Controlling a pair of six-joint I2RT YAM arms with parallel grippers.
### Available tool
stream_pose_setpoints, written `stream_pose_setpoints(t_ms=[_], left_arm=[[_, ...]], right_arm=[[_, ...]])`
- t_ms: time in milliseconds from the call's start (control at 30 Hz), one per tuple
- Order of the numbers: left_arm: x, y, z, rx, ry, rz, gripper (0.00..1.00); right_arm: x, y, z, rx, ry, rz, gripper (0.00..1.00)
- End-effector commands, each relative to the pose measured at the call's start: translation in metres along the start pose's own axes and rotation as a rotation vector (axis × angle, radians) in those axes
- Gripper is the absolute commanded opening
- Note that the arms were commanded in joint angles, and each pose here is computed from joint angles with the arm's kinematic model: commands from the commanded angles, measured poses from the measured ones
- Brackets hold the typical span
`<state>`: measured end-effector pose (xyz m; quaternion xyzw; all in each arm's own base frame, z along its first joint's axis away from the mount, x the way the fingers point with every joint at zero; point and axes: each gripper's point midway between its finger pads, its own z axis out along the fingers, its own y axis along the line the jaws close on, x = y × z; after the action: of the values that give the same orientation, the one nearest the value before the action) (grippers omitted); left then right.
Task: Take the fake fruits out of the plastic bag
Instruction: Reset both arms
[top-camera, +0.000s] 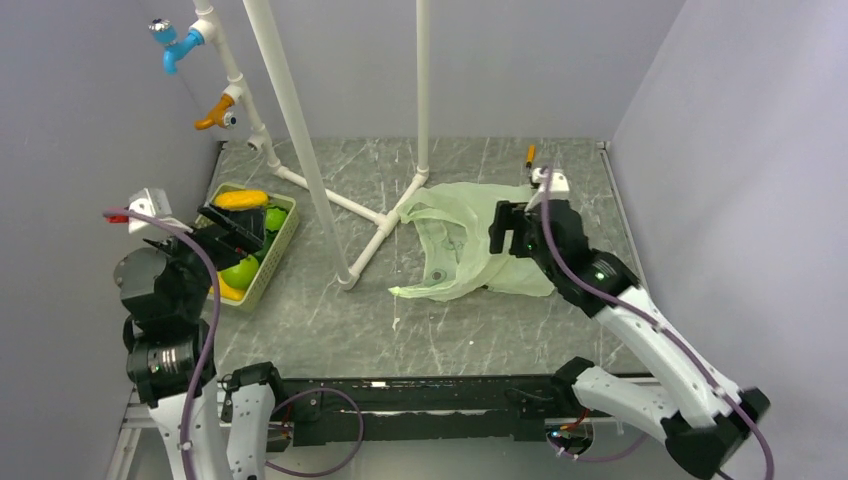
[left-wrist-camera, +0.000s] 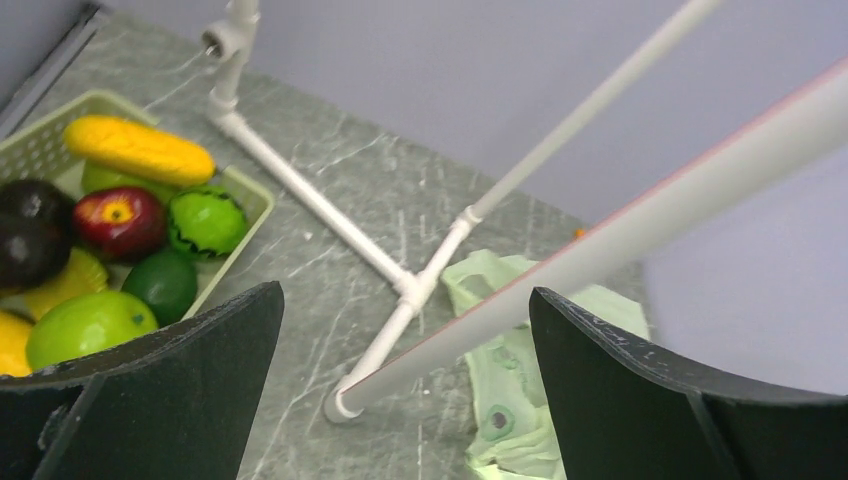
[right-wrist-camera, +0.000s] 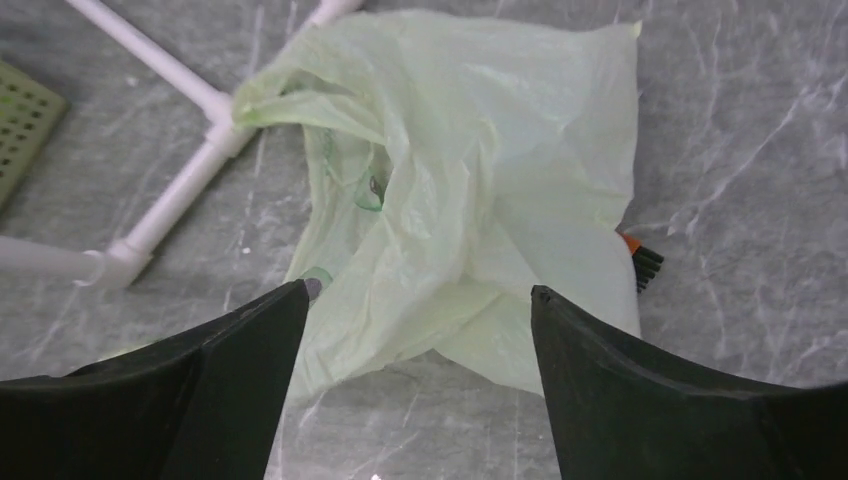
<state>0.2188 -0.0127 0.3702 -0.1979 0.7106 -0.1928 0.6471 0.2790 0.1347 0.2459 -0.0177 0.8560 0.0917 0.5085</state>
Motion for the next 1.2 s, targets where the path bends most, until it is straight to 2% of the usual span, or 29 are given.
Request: stream_pose_setpoints(t_ms=[0,100,133,400,600,833,1167], left_arm=[[-0.032,-0.053,-0.042,0.174,-0.092,0.058,0.99],[-0.052,-0.071,-0.070,0.209,-0.181,0.088,0.99],[-0.059,-0.076,-0.079,0.216,-0.213,0.101,0.99],[-0.091,-0.092,-0.137,0.205,-0.413,0.141,0.99],[-0.096,-0.075,-0.154,0.134,-0.529,0.088,0.99],[-0.096,-0.084,-0.153,0.173,-0.509,0.098,0.99],[-0.088,-0.088,-0.140,0.206,-0.447,0.110,0.99]], right_arm=[[-0.036,-0.001,-0.048,-0.080,-0.116,-0.003,0.88],[-0.054,-0.006,-0.078,-0.107,-0.197,0.006,0.99],[-0.060,-0.008,-0.087,-0.115,-0.222,0.005,0.99],[-0.105,-0.022,-0.163,-0.183,-0.440,0.008,1.00],[-0.123,-0.035,-0.219,-0.239,-0.615,0.061,1.00],[-0.124,-0.059,-0.254,-0.215,-0.726,0.110,1.00],[-0.122,-0.074,-0.274,-0.206,-0.810,0.155,1.00]])
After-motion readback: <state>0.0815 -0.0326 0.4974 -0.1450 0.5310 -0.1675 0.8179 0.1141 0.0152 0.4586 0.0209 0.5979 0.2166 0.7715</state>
